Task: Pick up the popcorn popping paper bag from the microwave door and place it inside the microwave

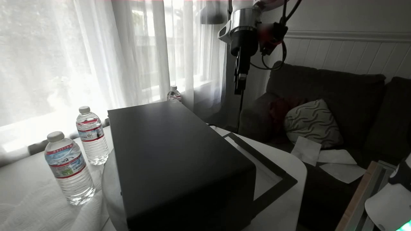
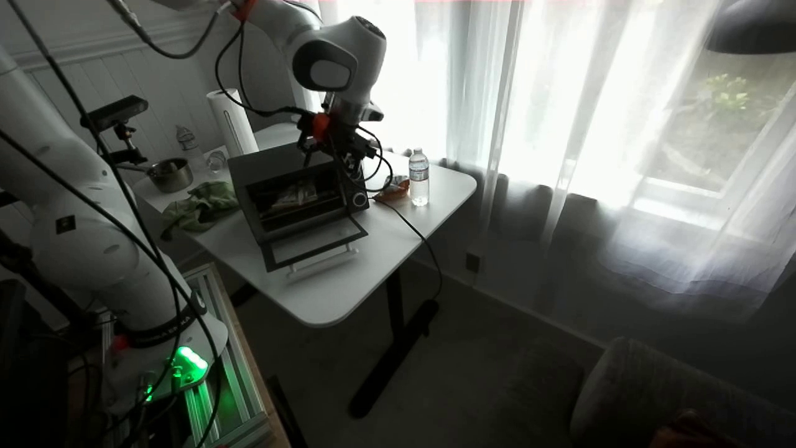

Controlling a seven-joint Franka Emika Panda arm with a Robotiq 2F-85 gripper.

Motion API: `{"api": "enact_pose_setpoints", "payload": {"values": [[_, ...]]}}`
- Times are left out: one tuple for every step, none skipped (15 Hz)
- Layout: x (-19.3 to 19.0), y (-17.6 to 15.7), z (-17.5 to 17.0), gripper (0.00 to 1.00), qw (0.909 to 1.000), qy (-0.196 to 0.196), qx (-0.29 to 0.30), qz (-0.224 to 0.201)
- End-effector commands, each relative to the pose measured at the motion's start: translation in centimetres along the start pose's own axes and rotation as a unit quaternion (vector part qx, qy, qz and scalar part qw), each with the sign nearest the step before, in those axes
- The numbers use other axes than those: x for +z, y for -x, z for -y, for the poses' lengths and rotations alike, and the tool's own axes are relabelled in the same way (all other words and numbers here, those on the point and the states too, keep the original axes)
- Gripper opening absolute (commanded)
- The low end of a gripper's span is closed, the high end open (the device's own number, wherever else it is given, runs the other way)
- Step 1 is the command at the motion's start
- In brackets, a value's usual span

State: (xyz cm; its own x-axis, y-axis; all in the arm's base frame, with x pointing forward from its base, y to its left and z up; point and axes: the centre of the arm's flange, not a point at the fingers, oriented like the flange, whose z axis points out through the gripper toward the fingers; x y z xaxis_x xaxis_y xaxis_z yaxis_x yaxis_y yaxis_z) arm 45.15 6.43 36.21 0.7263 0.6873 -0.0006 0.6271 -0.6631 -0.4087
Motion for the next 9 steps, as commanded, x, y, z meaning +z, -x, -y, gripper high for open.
{"api": "enact_pose_setpoints", "payload": {"values": [[-0.8, 0.4, 0.8, 1.00, 0.9999, 0.014, 0.005, 0.002], [-1.4, 0.8, 1.6, 1.00, 0.9997, 0.023, 0.008, 0.002], [-1.8, 1.1, 2.1, 1.00, 0.9996, 0.028, 0.009, 0.001], [-1.9, 1.3, 2.4, 1.00, 0.9995, 0.031, 0.010, 0.001], [-1.9, 1.4, 2.5, 1.00, 0.9994, 0.032, 0.010, 0.001], [-1.8, 1.5, 2.5, 1.00, 0.9995, 0.031, 0.011, 0.002], [-1.7, 1.5, 2.5, 1.00, 0.9995, 0.030, 0.011, 0.003], [-1.6, 1.6, 2.5, 1.00, 0.9995, 0.030, 0.011, 0.004], [-1.5, 1.6, 2.5, 1.00, 0.9995, 0.030, 0.012, 0.004]]}}
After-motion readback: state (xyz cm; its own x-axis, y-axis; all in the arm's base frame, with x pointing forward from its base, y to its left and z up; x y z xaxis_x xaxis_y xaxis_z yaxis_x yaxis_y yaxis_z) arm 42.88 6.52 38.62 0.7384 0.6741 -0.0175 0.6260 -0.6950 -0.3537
